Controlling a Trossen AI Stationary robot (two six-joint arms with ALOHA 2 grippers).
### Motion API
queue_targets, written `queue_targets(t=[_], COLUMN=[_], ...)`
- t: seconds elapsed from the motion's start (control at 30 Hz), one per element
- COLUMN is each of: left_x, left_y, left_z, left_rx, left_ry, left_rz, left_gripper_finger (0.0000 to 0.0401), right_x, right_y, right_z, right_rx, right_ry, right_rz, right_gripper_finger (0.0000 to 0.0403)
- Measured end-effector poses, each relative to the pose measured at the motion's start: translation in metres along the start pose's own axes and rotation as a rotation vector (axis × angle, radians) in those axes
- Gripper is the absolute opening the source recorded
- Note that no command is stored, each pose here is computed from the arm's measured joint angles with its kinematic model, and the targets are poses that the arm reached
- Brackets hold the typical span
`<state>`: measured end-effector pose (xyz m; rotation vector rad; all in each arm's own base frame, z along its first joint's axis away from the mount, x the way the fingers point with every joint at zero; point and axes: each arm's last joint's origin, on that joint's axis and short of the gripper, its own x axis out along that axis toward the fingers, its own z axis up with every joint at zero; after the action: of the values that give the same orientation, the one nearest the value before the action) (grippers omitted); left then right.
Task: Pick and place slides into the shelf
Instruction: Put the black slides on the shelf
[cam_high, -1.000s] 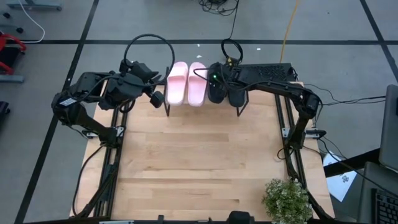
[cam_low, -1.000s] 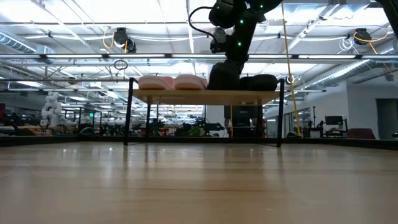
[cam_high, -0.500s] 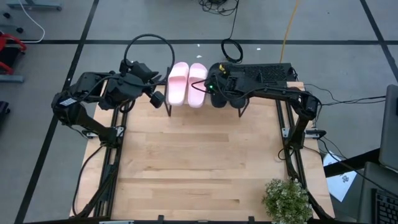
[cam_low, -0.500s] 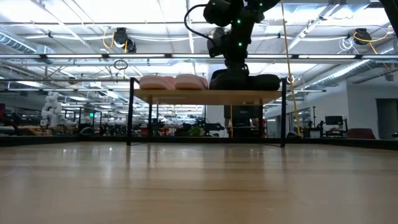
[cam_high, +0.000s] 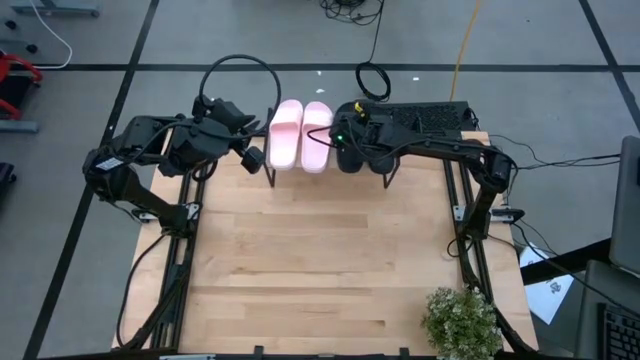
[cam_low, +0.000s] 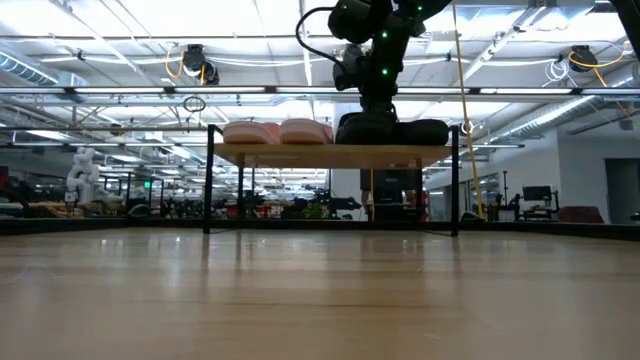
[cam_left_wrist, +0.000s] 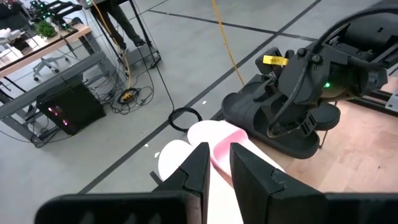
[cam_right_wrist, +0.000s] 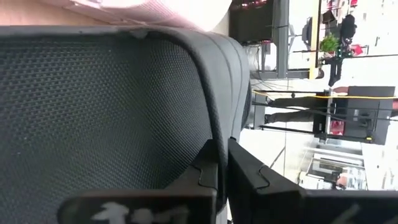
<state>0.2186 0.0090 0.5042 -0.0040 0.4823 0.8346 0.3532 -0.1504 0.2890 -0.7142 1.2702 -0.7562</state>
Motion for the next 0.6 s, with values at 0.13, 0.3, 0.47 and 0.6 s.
queue_targets(t=[0.13,0.3,0.47,0.6], left_x=[-0.0001,-0.0001,-0.0001,-0.0001], left_y=[-0.0001,-0.001,-0.001,-0.001], left_z=[0.0,-0.0003,-0.0003,-0.0003], left_rx=[0.0,0.0,0.001,0.001], left_ry=[0.0,0.01,0.01,0.01], left_rz=[-0.001,-0.032,-0.033,-0.033], left_gripper_finger=[0.0063,0.0063,0.0063,0.0063], right_x=[0.0018,0.0018,0.0046,0.005], right_y=[0.0024,0.0025,-0.0003,-0.0003], right_z=[-0.0003,-0.0007,-0.0028,-0.003], right_rx=[-0.018,-0.051,-0.089,-0.098], right_ry=[0.012,0.014,0.038,0.045], right_rz=[0.008,0.01,-0.013,-0.02], right_gripper_finger=[0.0,0.0004,0.0005,0.0003])
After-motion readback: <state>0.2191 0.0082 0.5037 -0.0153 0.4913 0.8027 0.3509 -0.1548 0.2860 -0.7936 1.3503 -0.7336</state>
